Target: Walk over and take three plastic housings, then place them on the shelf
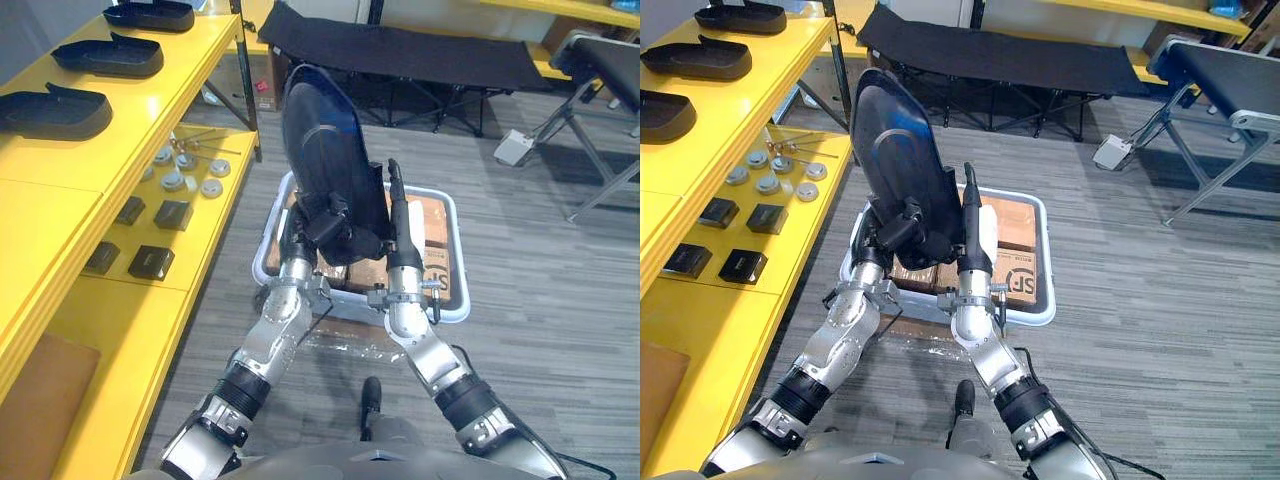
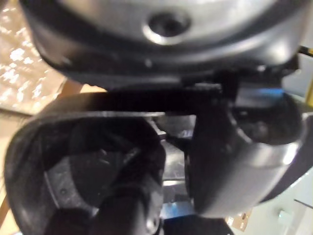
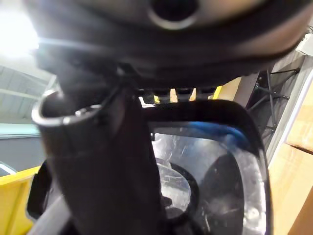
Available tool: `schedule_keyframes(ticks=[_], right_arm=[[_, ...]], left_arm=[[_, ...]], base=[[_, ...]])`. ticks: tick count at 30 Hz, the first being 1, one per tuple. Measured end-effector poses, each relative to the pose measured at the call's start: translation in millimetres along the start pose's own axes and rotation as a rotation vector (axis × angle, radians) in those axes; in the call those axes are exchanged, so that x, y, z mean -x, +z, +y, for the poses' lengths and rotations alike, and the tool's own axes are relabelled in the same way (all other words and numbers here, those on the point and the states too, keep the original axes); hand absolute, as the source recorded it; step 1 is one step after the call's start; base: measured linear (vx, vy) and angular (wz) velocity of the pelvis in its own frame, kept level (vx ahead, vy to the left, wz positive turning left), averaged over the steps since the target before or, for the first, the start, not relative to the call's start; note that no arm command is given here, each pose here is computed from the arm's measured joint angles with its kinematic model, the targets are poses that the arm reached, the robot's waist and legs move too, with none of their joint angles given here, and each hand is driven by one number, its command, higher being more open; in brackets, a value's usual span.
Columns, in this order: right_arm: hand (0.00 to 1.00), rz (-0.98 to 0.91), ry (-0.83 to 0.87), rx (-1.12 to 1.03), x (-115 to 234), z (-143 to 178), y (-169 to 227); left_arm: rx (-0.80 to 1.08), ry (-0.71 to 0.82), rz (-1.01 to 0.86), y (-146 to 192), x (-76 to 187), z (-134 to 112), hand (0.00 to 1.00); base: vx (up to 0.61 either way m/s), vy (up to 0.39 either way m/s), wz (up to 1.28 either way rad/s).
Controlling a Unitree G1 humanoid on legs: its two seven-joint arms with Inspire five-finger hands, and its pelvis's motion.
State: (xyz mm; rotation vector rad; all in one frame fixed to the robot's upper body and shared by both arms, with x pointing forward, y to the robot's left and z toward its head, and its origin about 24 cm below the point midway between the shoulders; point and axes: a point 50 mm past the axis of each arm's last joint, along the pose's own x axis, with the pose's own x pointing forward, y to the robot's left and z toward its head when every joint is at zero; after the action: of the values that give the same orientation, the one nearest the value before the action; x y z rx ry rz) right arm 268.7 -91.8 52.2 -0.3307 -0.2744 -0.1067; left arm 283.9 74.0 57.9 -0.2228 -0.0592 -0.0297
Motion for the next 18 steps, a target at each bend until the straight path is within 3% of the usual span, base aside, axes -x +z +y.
schedule_keyframes(ticks=[8,13,18], right_arm=[[1.0,0.07,-0.007,-0.141,15.1,-19.3,-2.1],[1.0,0.077,0.214,-0.47,33.8,-24.7,5.7],[1.0,0.066,0.308,-0.593,47.1,-28.1,10.5]], left_arm=[[-0.336,0.388,-0.127,0.0,17.8,51.4,0.0],[-0.348,0.638,-0.245,22.0,27.3,77.2,0.0],[-0.349,0.715,-0.297,28.7,35.0,91.4,0.0]], base=[[-0.01,0.0,-0.07],[0.05,0.017,-0.03],[0.0,0.009,-0.07]])
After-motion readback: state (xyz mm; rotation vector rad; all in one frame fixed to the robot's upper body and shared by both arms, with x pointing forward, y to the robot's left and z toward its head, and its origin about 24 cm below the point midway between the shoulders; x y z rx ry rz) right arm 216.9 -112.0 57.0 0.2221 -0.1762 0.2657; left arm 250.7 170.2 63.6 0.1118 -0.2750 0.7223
